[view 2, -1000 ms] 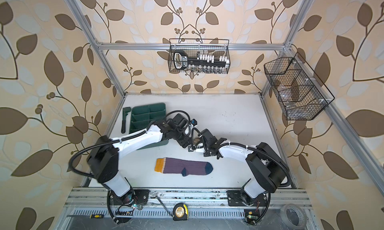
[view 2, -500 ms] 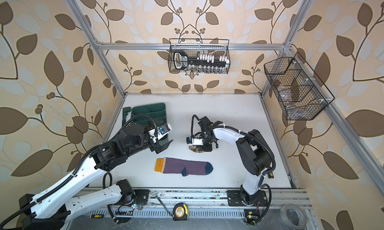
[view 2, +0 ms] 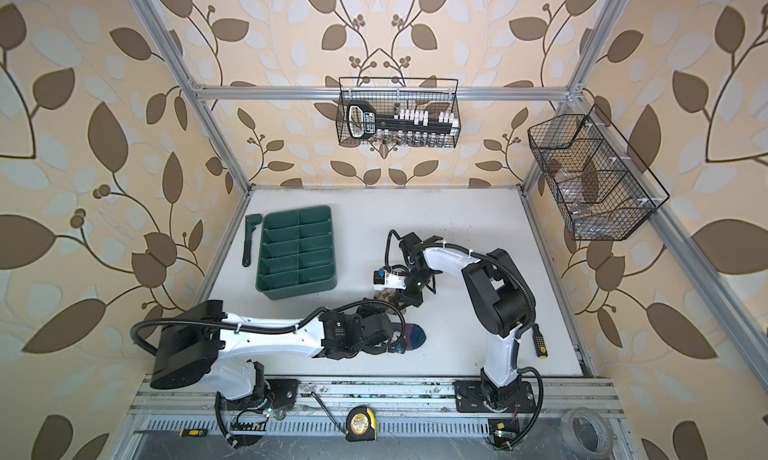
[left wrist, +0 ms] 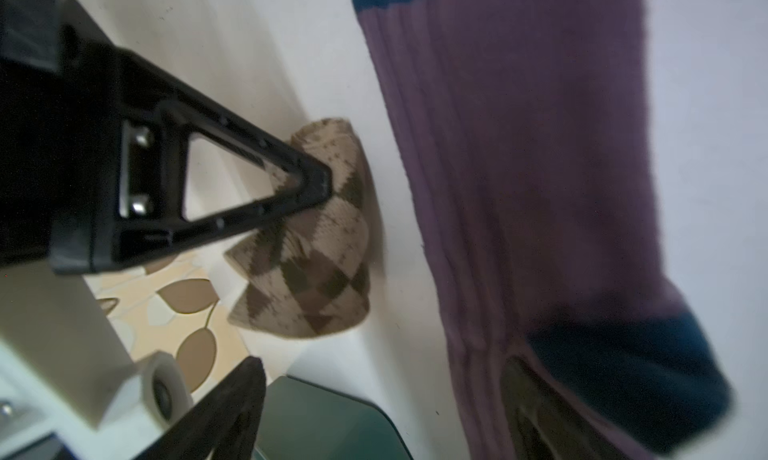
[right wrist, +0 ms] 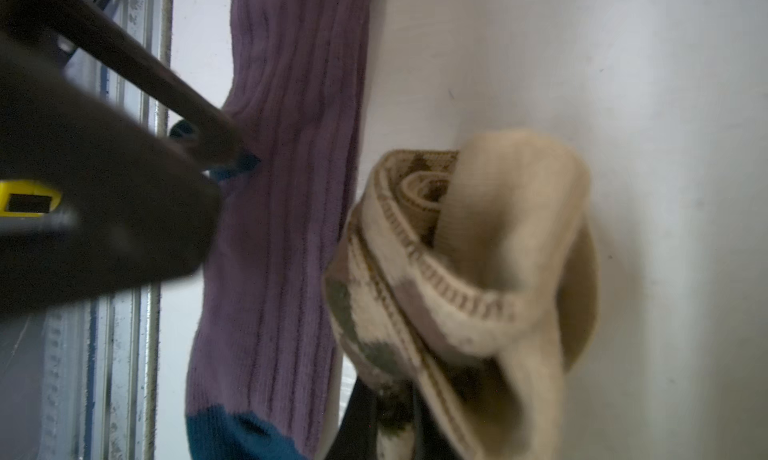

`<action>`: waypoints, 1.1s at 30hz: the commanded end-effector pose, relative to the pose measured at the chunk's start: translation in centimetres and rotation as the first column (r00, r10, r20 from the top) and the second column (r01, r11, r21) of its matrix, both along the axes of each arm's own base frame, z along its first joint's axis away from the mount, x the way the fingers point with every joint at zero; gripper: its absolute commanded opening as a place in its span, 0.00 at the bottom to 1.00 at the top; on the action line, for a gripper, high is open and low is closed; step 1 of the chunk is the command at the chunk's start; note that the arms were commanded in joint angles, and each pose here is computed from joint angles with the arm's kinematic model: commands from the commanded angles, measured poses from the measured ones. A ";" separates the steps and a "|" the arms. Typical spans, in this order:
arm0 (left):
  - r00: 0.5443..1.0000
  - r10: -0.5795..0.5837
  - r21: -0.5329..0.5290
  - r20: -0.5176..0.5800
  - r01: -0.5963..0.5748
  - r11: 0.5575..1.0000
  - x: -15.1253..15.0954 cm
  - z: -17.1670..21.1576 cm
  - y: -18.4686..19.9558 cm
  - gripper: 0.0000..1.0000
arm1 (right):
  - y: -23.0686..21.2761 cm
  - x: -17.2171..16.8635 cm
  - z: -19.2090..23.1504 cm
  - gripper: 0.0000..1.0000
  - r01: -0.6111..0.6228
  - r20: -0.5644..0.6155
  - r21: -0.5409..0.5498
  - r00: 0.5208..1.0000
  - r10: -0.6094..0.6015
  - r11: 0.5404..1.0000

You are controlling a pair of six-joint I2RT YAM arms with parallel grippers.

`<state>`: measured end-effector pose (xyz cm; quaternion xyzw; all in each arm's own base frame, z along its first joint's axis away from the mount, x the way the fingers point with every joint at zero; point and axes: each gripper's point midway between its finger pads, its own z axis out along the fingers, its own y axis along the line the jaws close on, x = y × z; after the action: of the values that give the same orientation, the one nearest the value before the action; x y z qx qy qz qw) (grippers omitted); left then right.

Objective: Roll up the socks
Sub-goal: 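Roll the argyle end over with the right gripper while the left gripper regrips, then grasp the rolled argyle sock with the right gripper while the left gripper holds it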

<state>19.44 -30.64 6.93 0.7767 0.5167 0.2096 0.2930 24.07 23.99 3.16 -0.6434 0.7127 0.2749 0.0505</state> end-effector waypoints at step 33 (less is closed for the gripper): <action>0.692 0.389 0.124 -0.608 -0.402 0.907 4.1 -5.0 1.7 0.00 | -9.3 11.2 17.1 0.38 0.550 0.283 0.548 0.587 -0.758 0.630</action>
<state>27.17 -30.93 3.79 0.6754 0.7142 0.0567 0.1747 33.51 16.82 17.10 -0.4159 0.7864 0.2412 0.3879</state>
